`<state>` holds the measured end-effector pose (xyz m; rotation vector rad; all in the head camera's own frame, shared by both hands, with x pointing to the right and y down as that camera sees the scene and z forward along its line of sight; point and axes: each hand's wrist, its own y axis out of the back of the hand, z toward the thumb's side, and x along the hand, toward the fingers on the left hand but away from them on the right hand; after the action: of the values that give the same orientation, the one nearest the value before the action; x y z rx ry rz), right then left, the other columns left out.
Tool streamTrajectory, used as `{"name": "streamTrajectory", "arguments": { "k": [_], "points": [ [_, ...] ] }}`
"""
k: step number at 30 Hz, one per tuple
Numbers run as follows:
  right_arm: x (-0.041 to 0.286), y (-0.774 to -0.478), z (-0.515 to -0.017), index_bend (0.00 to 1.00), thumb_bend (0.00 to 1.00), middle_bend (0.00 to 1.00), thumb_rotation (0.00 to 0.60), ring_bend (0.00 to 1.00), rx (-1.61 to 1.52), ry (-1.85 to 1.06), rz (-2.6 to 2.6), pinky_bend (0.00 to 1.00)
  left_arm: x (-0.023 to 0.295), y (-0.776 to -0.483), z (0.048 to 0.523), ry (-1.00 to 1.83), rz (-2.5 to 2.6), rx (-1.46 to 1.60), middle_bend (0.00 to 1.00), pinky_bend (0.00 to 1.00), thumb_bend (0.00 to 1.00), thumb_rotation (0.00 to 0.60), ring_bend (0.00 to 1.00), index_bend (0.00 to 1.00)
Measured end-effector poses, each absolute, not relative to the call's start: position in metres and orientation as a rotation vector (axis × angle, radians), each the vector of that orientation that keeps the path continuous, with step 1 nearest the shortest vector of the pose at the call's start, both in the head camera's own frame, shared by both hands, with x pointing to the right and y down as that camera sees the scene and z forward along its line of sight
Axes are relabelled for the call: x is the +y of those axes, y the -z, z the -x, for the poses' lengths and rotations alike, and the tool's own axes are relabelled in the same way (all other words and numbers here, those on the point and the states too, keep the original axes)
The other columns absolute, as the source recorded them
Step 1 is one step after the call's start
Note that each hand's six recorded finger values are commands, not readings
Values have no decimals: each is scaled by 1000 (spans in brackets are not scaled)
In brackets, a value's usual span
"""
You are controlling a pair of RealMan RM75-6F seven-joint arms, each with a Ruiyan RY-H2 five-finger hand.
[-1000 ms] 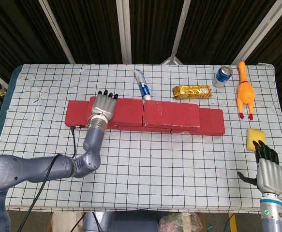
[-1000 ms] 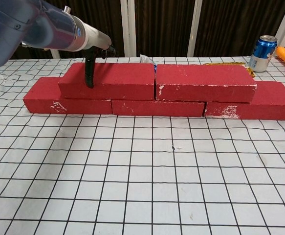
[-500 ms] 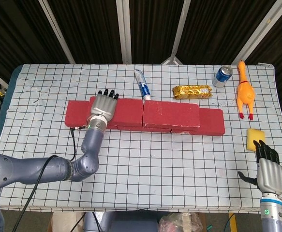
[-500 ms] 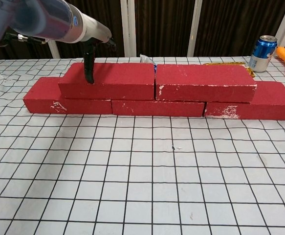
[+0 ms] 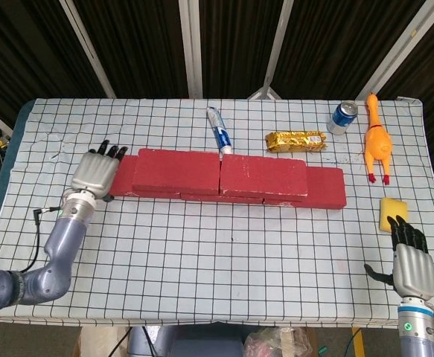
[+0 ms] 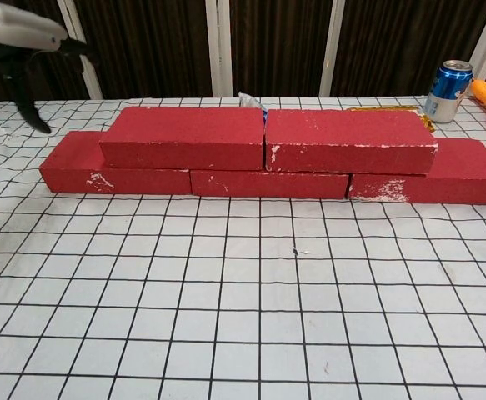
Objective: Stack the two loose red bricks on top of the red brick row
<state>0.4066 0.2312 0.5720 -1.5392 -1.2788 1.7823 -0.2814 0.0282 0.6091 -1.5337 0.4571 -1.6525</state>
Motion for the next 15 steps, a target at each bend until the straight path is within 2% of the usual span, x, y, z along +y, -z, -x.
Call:
{"name": "streamTrajectory", "arguments": {
  "k": [6,15],
  "points": [
    [232,-573,-404,6,189,0,600,0,-1267,-1783,1548,0,33,-627,296,1673,1527,417,164,256,0,600,56,206],
    [232,-574,-406,6,189,0,600,0,-1271,-1788,1546,0,41,-654,286,1685,1547,366,177,256,0,600,56,183]
  ]
}}
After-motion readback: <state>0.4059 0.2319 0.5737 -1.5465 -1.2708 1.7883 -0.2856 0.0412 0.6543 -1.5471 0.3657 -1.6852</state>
